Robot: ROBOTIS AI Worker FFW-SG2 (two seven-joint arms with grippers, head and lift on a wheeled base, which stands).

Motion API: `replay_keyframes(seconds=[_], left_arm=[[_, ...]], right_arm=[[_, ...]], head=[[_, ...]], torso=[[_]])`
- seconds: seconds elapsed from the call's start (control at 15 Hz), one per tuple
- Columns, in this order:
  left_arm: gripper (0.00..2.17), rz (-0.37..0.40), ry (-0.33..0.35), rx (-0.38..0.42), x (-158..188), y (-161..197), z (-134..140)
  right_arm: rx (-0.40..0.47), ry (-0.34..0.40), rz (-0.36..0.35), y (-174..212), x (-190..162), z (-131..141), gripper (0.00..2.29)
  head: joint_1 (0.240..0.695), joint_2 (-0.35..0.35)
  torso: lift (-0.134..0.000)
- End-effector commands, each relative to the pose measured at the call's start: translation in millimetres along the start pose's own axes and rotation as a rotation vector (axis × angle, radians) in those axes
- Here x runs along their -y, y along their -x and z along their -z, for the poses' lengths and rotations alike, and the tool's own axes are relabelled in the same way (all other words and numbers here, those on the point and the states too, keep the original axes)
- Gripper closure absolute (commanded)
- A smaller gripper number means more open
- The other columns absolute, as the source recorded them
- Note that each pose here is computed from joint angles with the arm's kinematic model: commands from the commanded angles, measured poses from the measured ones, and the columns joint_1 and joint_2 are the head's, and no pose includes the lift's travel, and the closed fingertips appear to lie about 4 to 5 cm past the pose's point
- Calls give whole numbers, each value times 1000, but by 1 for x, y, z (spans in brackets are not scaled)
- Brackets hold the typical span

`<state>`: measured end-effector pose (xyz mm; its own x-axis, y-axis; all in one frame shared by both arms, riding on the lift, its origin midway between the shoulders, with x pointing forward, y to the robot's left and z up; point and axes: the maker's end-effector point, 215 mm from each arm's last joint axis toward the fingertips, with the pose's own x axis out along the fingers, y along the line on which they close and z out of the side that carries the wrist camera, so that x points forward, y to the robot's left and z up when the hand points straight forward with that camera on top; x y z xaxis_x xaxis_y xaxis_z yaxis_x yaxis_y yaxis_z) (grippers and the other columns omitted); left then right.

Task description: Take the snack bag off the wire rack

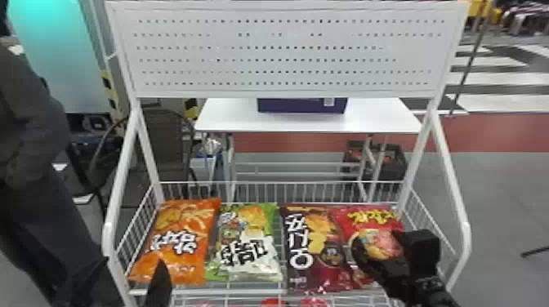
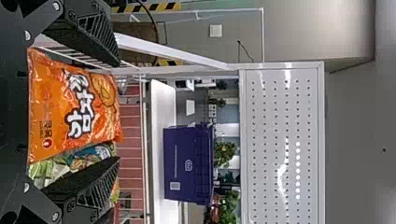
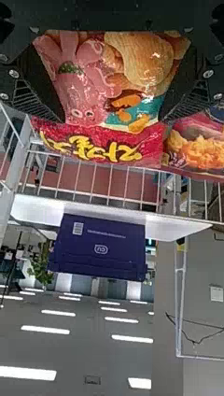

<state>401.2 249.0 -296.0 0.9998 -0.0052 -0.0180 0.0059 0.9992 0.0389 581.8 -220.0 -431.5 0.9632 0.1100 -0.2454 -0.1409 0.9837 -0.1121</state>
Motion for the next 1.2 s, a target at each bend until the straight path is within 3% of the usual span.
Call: replay_keyframes(seconds=[0.0,0.07,0.27,0.33,0.47,0.73,1.13], left_arm=[[188,-3,-3,-15,0,-3,6],[188,-6,-3,-15,-1,-3,6],[188,-5,-4,-15,-1,-3,6],[188,-5,-4,-17,-1,-3,7],[188,-6,-4,-17,-1,-3,7],[188,-6,-4,-15,-1,-3,6],[188,-6,-3,-12,-1,-4,4]], right_arm=[[-32,-4,3,-2,3,9,336],[-42,-2,-1,-2,1,11,545],[-73,-7,-10,-1,-3,20,1889],[-68,-11,-12,-1,-5,17,2125],[-62,-17,-11,-1,-6,13,2246],[-41,-27,-10,3,-8,3,2246],[65,-53,5,30,-15,-53,2246]], head=[[499,0],[499,0],[499,0],[499,0],[499,0],[499,0],[499,0]], torso=[[0],[0],[0],[0],[0],[0],[0]])
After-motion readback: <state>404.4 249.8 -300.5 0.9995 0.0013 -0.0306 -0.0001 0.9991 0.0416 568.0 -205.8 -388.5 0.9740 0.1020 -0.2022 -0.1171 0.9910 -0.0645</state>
